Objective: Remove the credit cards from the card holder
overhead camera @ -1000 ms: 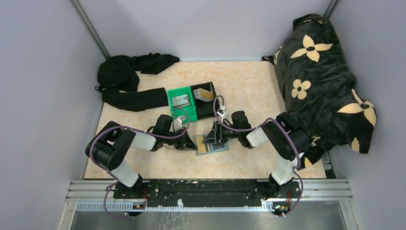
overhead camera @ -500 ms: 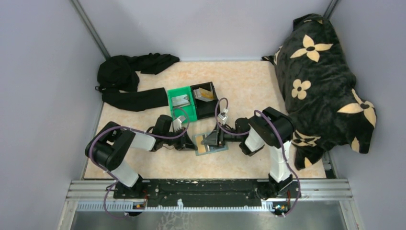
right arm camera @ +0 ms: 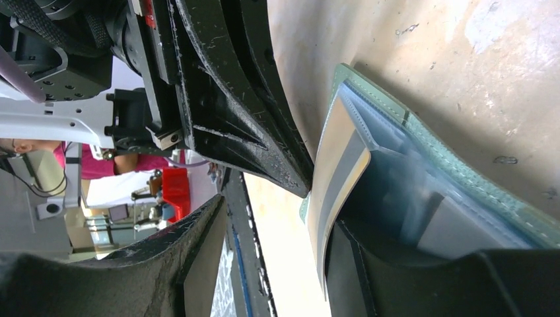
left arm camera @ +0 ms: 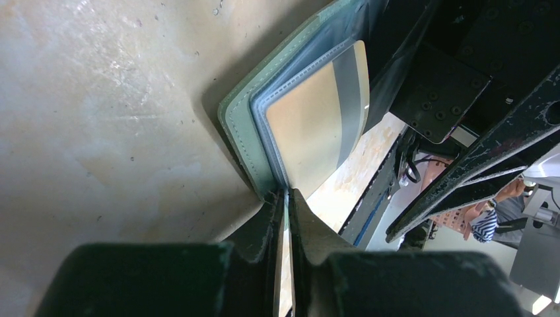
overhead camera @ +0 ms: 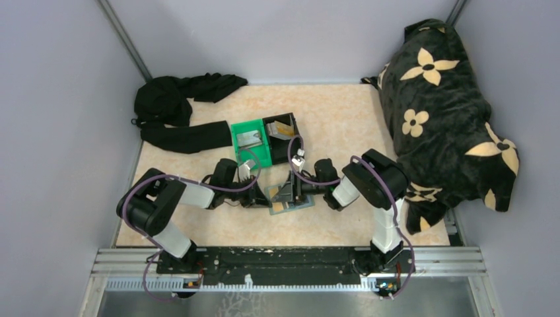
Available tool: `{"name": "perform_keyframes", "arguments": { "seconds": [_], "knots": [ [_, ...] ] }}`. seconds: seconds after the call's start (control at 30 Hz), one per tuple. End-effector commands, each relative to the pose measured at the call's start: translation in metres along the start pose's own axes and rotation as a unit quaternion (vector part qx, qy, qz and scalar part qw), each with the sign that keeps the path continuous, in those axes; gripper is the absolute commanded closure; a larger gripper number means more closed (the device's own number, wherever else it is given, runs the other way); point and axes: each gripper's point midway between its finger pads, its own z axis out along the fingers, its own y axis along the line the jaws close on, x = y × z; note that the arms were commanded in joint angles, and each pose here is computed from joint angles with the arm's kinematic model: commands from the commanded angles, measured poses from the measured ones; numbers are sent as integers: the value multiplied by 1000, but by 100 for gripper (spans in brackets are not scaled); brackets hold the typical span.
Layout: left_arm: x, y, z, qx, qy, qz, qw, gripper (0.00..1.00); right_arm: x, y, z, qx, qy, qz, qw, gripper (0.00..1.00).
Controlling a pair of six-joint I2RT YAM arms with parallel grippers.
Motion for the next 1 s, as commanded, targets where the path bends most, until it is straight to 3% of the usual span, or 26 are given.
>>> {"name": "perform_keyframes", "arguments": {
  "seconds": [0.0,0.97],
  "knots": [
    [11,29,0,-57,1,-8,998,87,27,-2,8,-1,44,-9,999,46],
    [12,30,3,-52,8,-15,998,87,2,-23,-35,54,6,-17,998,49]
  ]
}}
